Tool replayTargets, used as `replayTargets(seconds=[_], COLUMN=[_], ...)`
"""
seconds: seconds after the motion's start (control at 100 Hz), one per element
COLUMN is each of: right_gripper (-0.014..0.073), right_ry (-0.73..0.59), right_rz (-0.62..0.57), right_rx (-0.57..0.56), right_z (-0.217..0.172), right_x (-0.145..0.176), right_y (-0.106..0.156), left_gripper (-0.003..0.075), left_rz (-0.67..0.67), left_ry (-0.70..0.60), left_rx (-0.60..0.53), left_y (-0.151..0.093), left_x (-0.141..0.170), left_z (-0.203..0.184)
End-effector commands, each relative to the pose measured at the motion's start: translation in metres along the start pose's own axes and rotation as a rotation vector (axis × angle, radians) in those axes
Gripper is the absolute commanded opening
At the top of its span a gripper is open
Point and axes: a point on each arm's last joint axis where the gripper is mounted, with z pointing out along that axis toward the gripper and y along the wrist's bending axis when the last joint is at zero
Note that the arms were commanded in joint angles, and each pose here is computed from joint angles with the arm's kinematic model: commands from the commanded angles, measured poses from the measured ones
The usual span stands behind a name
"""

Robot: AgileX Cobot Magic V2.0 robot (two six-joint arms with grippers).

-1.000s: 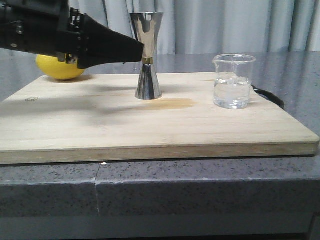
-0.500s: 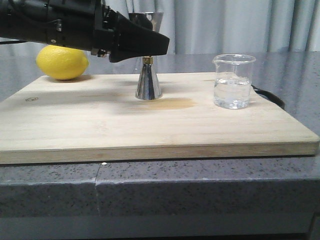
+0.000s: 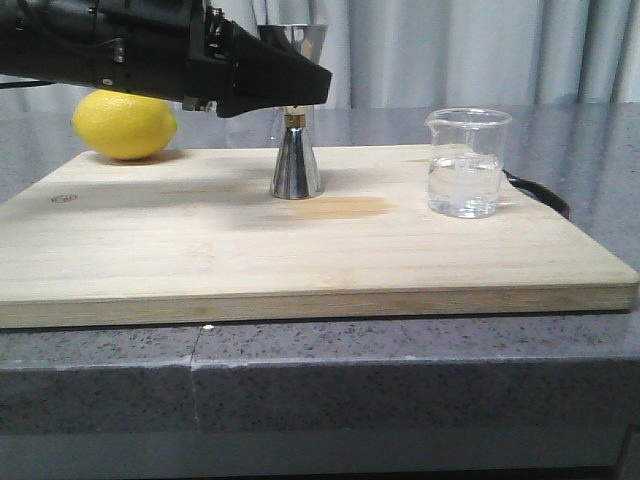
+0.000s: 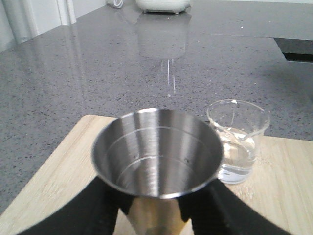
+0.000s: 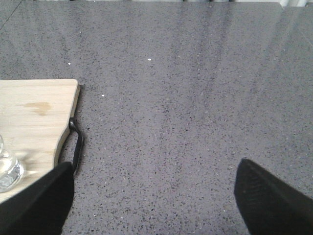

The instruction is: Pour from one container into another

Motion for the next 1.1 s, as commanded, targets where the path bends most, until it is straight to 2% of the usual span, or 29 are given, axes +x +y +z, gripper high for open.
replayTargets(seconds=[0.0,0.12,0.34,0.65,0.81,1.09], right_gripper=[0.0604,0.0604,0.0603,0.0603,0.0603,0.0603], right_ry=[-0.095,-0.095,-0.107,-0.214,-0.191,-0.194], right_rz=[-0.016,-0.016,0.003,-0.005,-0.016,-0.073], right_rx=[-0.004,-0.004,-0.023,-0.226,-0.286,-0.436], right_z=[-0.005,-0.005,-0.005,0.002,0.022,0.058], right_x=[-0.015,-0.015,-0.016,-0.022,-0.01,0.021], right_y=[0.0,0.0,0.002,0.024,0.037,0.076], left_gripper=[0.025,0.025,0.025,0.025,0.025,0.025], left_rz=[0.036,0.048,0.023,0.043,0.05,0.052], left_ry=[-0.164,-0.205,-0.209,-0.214,-0.18,-0.176], left_rx=[0.061,0.111,0.115,0.134,0.159,0.16], left_y=[-0.009,-0.013,-0.015,-0.029,-0.035,-0.035], left_x=[-0.036,-0.041,-0.047,-0.072,-0.075,-0.075], left_z=[-0.003,-0.004,-0.006,-0.016,-0.019,-0.019])
